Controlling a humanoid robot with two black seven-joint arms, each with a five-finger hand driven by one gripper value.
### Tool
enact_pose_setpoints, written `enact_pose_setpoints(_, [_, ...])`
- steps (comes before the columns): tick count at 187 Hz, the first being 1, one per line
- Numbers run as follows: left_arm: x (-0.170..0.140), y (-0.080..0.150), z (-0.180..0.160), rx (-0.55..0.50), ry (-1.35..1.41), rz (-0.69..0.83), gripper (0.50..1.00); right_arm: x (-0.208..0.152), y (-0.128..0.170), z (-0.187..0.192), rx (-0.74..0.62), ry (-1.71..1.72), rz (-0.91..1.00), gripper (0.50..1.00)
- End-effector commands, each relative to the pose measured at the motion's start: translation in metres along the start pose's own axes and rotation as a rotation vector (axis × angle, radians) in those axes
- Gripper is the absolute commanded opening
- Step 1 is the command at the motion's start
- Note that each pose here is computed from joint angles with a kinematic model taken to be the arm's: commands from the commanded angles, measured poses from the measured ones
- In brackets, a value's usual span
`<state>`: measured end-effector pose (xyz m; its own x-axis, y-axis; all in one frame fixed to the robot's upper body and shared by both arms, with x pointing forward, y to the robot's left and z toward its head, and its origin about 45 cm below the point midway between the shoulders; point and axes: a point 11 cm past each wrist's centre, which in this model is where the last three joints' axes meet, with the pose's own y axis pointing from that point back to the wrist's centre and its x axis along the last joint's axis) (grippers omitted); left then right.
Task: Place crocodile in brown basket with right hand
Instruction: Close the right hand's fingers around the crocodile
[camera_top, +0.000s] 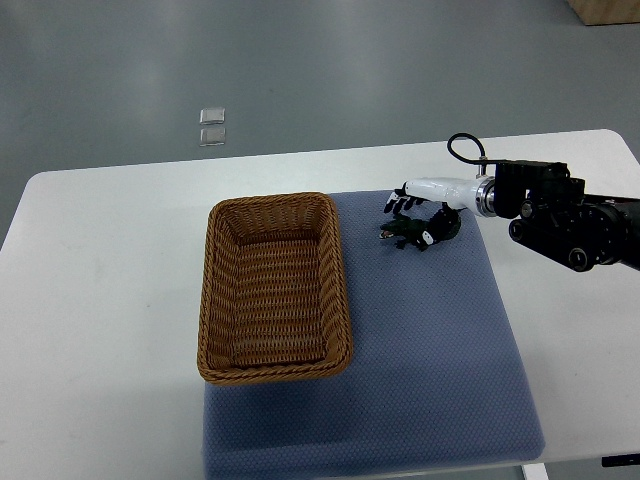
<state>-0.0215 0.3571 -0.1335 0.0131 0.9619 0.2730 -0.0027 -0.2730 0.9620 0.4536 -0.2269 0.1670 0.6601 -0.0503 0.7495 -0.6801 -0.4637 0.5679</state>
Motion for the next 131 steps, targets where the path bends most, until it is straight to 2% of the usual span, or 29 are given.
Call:
enact_pose_setpoints(1, [0.0, 0.0, 0.0, 0.0, 0.0, 0.0, 1.0, -0.0002, 0.0, 0.0, 0.0, 0.0, -0.001, 0.735])
enact_pose_setpoints(15, [0.0, 0.0, 0.0, 0.0, 0.0, 0.0, 1.0, -0.0028, -0.0001, 0.0009, -0.003, 0.008, -0.009, 0.711])
enact_pose_setpoints(24, [0.0, 0.0, 0.0, 0.0, 0.0, 0.0, 1.0, -0.0043, -0.0001, 0.0015, -0.006, 0.015, -0.016, 0.67])
enact_pose_setpoints(41, [0.0, 0.0, 0.0, 0.0, 0.0, 0.0, 1.0, -0.006, -0.0002, 0.0023, -0.009, 0.021, -0.02, 0.641])
enact_pose_setpoints(77, [0.0, 0.0, 0.0001, -0.001, 0.0, 0.0, 1.0, -0.0055, -0.0002, 0.0021, -0.008, 0.02, -0.017, 0.545])
enact_pose_setpoints(102, [0.0, 0.0, 0.0, 0.0, 0.0, 0.0, 1.0, -0.0024, 0.0003, 0.0016, -0.006, 0.019, -0.012, 0.507])
enact_pose_setpoints(131, [0.0, 0.0, 0.0, 0.0, 0.0, 0.0, 1.0, -0.0007, 0.0003, -0.0001, 0.001, 0.019, -0.01, 0.5])
